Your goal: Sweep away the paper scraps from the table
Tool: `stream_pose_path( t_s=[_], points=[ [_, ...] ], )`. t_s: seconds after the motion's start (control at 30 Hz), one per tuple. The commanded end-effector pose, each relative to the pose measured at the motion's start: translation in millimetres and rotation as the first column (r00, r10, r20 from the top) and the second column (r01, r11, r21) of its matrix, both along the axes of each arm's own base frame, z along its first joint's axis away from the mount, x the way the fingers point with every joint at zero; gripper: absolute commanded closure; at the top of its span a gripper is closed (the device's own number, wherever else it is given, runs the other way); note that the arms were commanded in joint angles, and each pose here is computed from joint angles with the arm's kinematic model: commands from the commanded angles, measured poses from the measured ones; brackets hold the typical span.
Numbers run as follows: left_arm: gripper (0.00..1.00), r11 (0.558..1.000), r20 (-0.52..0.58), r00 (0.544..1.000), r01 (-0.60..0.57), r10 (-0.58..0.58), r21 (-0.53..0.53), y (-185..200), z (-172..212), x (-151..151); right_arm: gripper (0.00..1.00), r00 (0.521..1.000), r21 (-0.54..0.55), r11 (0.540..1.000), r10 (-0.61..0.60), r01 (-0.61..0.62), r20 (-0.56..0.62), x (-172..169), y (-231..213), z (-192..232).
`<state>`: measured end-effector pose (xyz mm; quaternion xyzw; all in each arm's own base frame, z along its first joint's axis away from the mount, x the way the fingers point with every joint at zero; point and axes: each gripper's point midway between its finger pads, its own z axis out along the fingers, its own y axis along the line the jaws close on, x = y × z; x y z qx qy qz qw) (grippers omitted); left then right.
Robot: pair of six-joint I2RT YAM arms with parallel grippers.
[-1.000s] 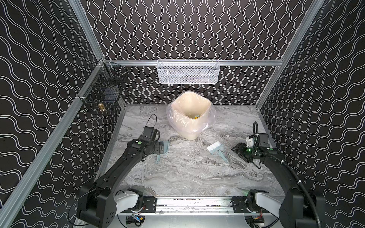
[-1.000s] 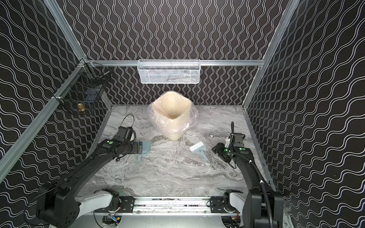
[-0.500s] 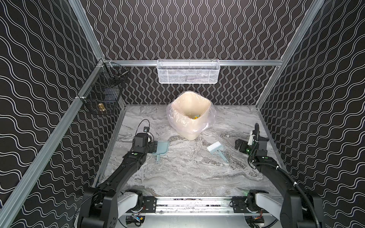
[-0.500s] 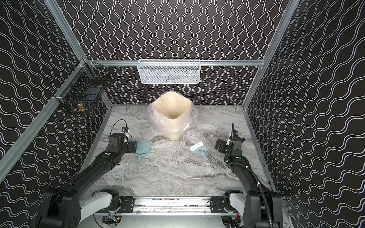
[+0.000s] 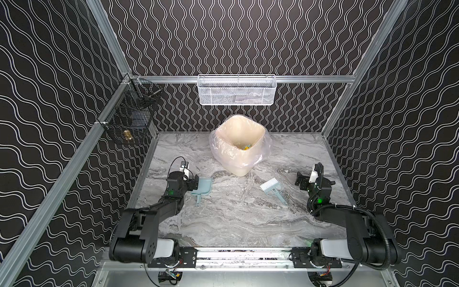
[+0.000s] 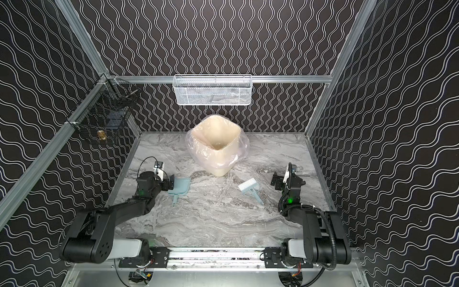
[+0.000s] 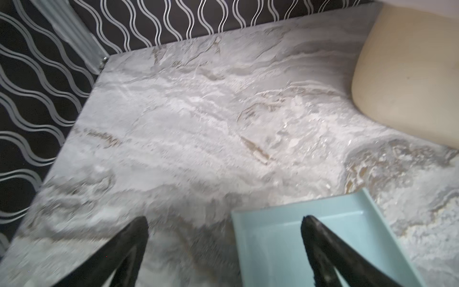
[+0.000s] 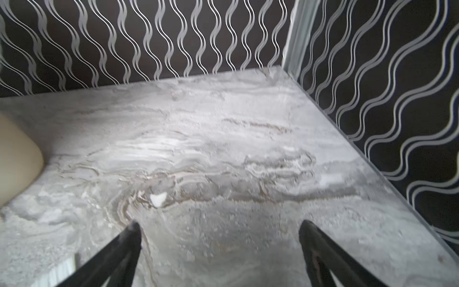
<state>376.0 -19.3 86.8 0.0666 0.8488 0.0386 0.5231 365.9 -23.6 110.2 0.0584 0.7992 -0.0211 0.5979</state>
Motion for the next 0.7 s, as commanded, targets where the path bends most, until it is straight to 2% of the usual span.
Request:
stream_pose_path(
  t_s=[0.0, 0.1, 0.23, 0.3, 0.4, 0.5, 0.67],
  points=[
    [0.01, 1.0, 0.127, 0.992, 0.0, 0.002, -0.018, -1, 20, 19, 0.0, 0.984, -0.017, 0.999, 0.051, -0.049, 0.168, -2, 9, 23],
    [0.01, 0.999, 0.13, 0.99, -0.047, 0.049, -0.019, 7, 6, 18, 0.0, 0.967, -0.03, 0.999, 0.043, -0.037, 0.251, -10, 8, 25],
    [0.01, 0.998, 0.132, 0.989, -0.057, 0.059, -0.02, 8, -11, 19, 0.0, 0.989, -0.007, 1.0, -0.009, 0.011, 0.15, 2, 0, 13],
    [0.01, 0.998, 0.138, 0.988, -0.061, 0.063, -0.019, 9, -11, 19, 0.0, 0.982, -0.01, 0.992, -0.121, 0.123, 0.148, 7, -14, 13],
    [0.01, 0.998, 0.139, 0.988, -0.065, 0.067, -0.02, 9, -11, 20, 0.0, 0.978, -0.018, 0.992, -0.123, 0.128, 0.171, 3, -13, 15],
    [0.01, 0.998, 0.138, 0.988, -0.061, 0.063, -0.018, 9, -11, 20, 0.0, 0.981, -0.038, 0.997, -0.063, 0.071, 0.186, 2, -2, 16],
    [0.01, 0.997, 0.141, 0.987, -0.078, 0.08, -0.02, 12, -10, 20, 0.0, 0.982, -0.031, 0.996, -0.078, 0.085, 0.17, 2, -4, 14]
  ],
)
